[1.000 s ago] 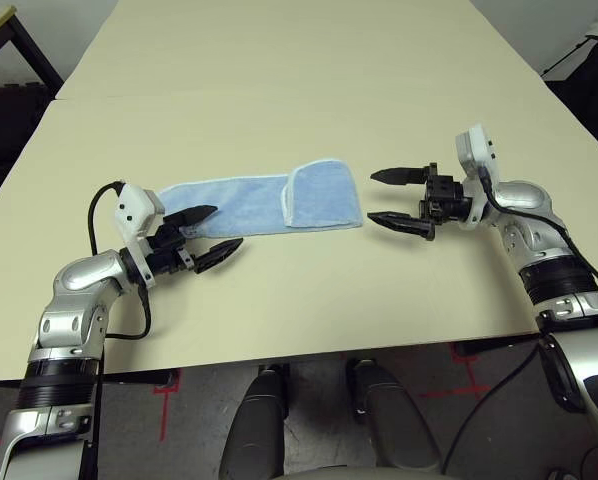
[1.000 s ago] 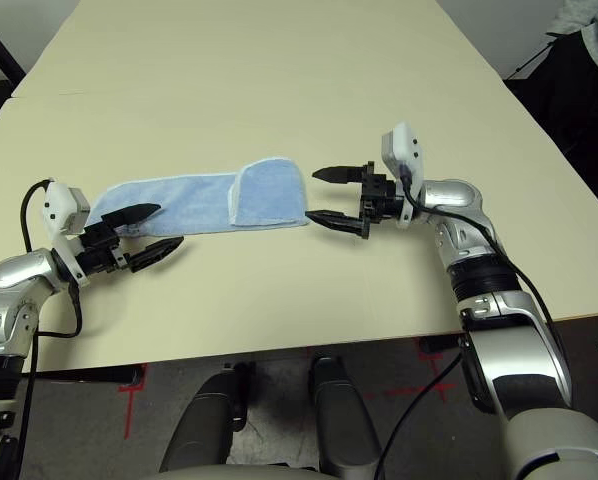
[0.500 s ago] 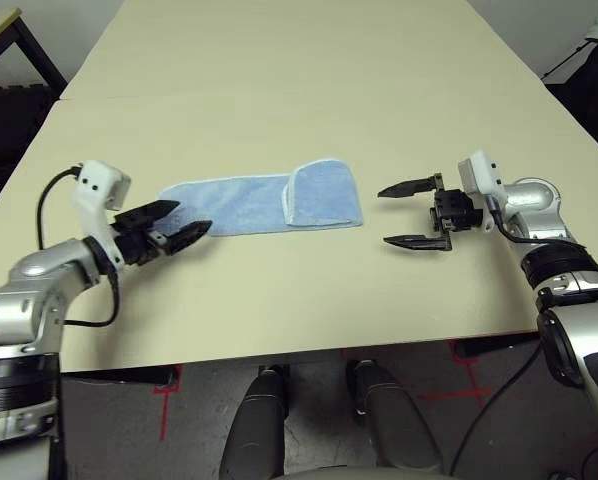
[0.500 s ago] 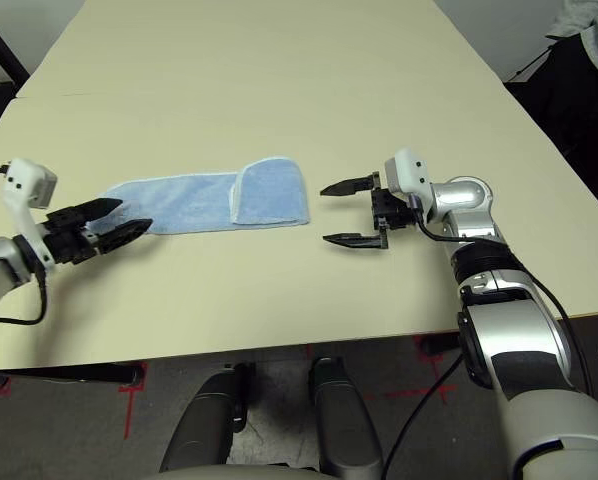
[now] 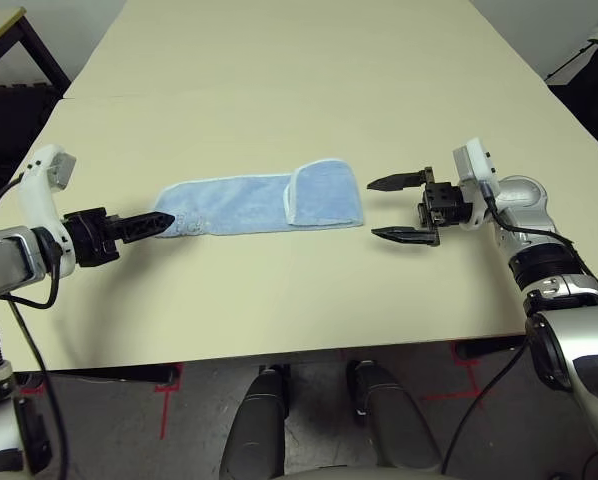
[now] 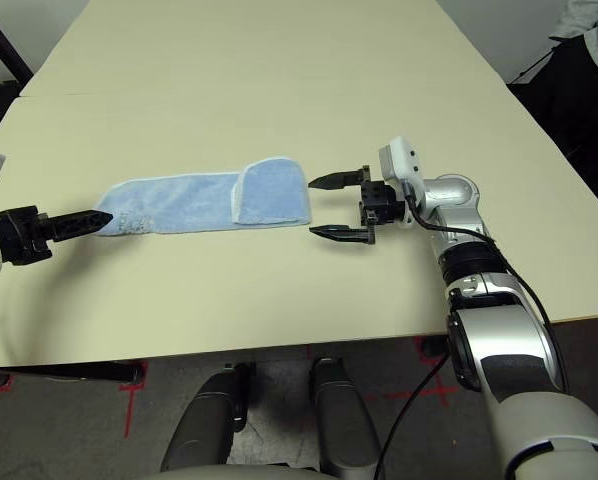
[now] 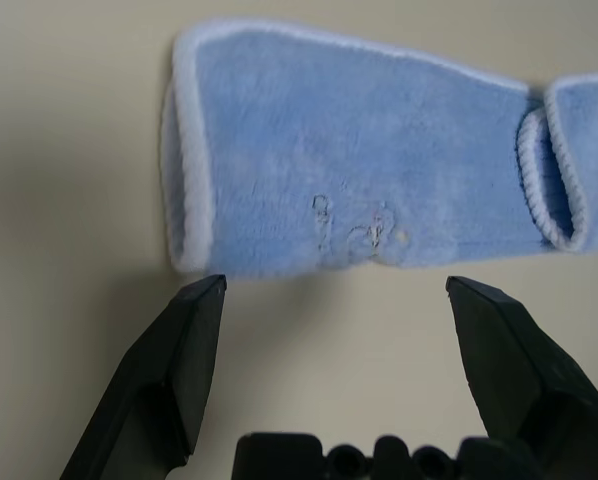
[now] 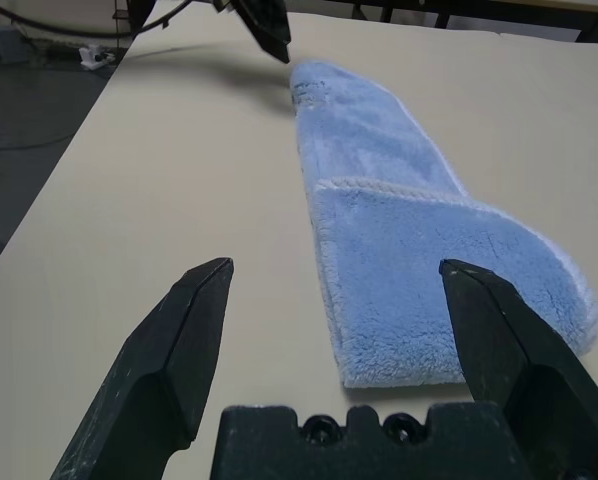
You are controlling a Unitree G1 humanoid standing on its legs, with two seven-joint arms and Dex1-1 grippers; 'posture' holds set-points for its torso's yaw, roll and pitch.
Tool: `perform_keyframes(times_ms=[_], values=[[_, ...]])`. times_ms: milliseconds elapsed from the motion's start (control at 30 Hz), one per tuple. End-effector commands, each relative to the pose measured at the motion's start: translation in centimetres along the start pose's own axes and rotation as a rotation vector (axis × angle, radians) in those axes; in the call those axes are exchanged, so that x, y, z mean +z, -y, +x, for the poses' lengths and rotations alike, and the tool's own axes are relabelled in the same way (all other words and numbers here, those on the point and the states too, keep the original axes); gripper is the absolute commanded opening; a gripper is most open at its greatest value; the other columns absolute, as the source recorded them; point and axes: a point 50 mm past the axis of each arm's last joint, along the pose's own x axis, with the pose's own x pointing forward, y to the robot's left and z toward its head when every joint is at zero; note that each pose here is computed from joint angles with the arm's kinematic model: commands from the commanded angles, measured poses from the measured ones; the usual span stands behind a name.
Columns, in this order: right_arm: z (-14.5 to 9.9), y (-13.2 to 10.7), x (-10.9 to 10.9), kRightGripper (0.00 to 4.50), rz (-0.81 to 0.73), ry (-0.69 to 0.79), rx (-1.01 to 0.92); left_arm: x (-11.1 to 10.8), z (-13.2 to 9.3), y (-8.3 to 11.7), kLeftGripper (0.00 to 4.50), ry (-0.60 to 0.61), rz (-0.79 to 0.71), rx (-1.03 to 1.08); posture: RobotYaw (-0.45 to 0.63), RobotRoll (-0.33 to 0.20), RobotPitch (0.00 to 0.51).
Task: Fold the towel and set it aside.
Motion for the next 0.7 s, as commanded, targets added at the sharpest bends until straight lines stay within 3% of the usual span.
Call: perform_keyframes(times_ms=[33, 233, 700], values=[[-0.3, -0.2, -0.1, 4.48, 0.006, 0.005, -0.011, -0.7, -0.4, -0.7, 4.5, 0.0, -0.092, 0.027, 0.05, 0.0, 0.183], [-0.4, -0.2, 0.2, 4.48, 0.002, 0.003, -0.01, -1.7, 0.1, -2.2, 4.5, 0.046, -0.222, 0.067, 0.04, 0.0, 0.181], [-0.4, -0.2, 0.2, 4.48, -0.002, -0.013, -0.01, -1.3, 1.6, -2.4, 4.5, 0.226, -0.428, -0.036, 0.04, 0.0, 0.176]])
